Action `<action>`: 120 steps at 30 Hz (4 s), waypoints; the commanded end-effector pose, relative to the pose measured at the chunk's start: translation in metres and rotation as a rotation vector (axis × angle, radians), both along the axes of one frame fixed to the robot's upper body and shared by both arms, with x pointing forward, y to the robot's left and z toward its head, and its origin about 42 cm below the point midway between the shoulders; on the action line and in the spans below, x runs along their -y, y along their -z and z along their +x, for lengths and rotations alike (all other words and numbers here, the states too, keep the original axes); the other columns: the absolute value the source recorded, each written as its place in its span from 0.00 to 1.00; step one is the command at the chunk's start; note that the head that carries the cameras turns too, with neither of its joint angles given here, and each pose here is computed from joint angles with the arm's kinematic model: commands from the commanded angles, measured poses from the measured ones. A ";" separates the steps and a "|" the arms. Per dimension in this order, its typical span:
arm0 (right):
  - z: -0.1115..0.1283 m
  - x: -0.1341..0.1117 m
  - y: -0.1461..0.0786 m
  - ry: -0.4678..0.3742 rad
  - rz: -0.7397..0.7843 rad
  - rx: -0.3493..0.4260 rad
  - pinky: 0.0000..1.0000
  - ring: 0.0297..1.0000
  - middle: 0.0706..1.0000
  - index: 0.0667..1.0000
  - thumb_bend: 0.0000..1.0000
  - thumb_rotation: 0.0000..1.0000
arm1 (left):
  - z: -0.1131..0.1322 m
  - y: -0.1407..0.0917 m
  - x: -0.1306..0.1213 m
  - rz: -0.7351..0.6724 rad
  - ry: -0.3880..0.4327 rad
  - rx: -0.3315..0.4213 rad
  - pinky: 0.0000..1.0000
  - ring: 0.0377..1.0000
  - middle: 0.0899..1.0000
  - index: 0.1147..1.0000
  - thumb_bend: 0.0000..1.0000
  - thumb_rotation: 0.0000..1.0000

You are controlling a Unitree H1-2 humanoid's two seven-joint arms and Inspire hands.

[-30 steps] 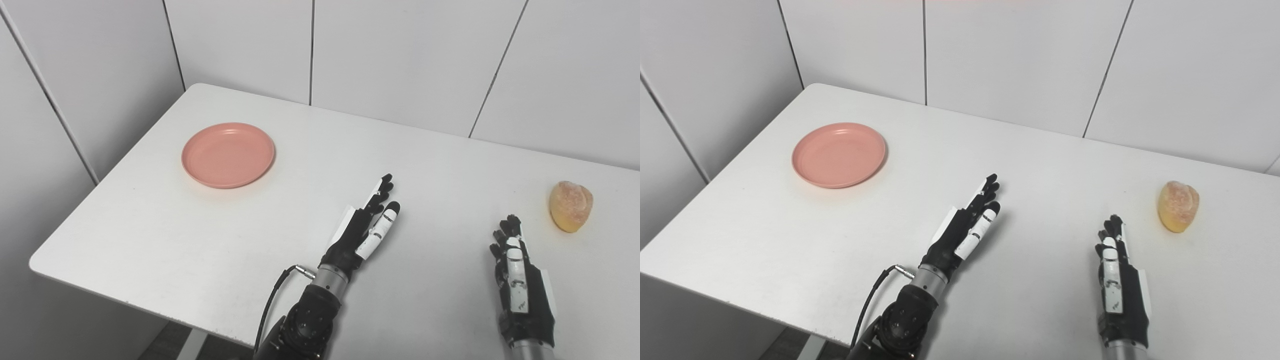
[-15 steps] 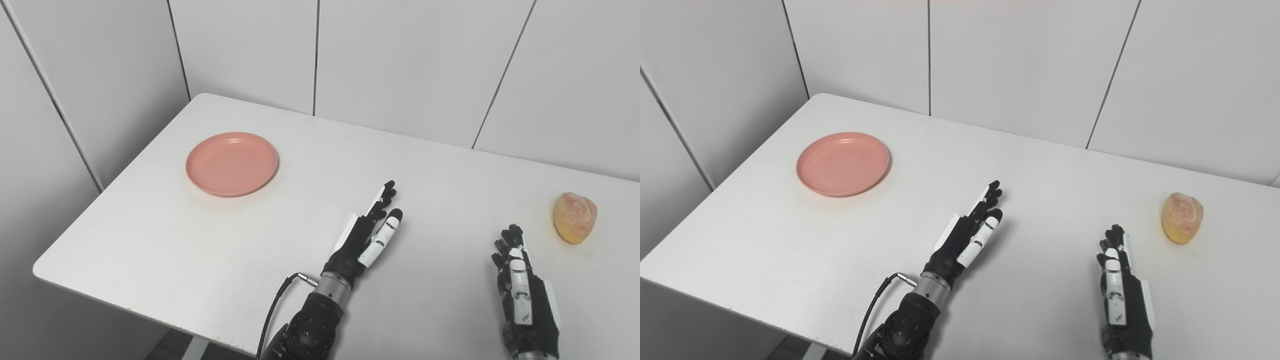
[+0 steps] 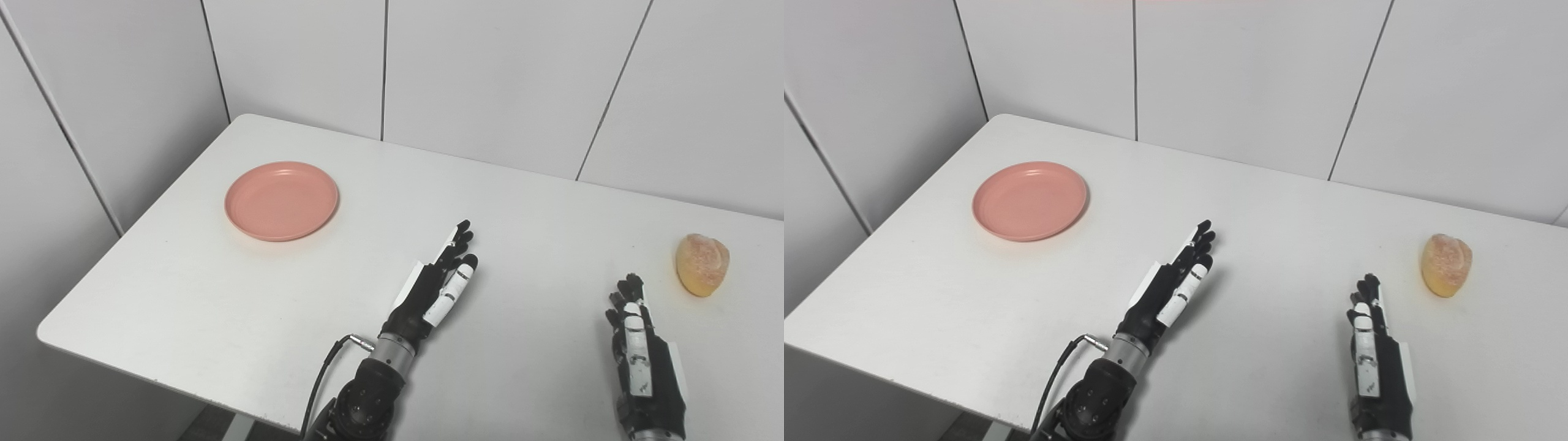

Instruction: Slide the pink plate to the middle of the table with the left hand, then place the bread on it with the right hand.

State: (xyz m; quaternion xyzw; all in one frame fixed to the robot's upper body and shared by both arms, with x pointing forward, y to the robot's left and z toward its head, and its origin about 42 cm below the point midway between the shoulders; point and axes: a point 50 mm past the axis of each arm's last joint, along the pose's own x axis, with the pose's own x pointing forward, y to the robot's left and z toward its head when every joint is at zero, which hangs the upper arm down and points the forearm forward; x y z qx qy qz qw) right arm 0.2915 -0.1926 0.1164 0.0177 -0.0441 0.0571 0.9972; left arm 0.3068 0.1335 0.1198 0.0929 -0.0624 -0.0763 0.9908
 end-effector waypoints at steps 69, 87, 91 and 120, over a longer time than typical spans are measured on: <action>0.008 0.007 0.000 -0.032 0.058 0.033 1.00 1.00 1.00 1.00 0.14 1.00 | 0.101 -0.190 -0.254 -0.125 -0.475 0.331 0.89 0.90 0.90 0.89 0.38 1.00; 0.008 0.011 0.000 -0.027 0.065 0.034 1.00 1.00 1.00 1.00 0.15 1.00 | 0.096 -0.172 -0.301 -0.185 -0.577 0.254 0.85 0.86 0.85 0.84 0.36 1.00; 0.008 0.012 0.001 -0.026 0.055 0.037 1.00 1.00 1.00 1.00 0.14 1.00 | 0.095 -0.166 -0.307 -0.170 -0.596 0.230 0.85 0.87 0.86 0.84 0.36 1.00; 0.009 0.014 0.001 -0.029 0.067 0.043 1.00 1.00 1.00 1.00 0.18 1.00 | 0.111 -0.100 -0.331 -0.253 -0.661 0.051 0.84 0.85 0.83 0.83 0.34 1.00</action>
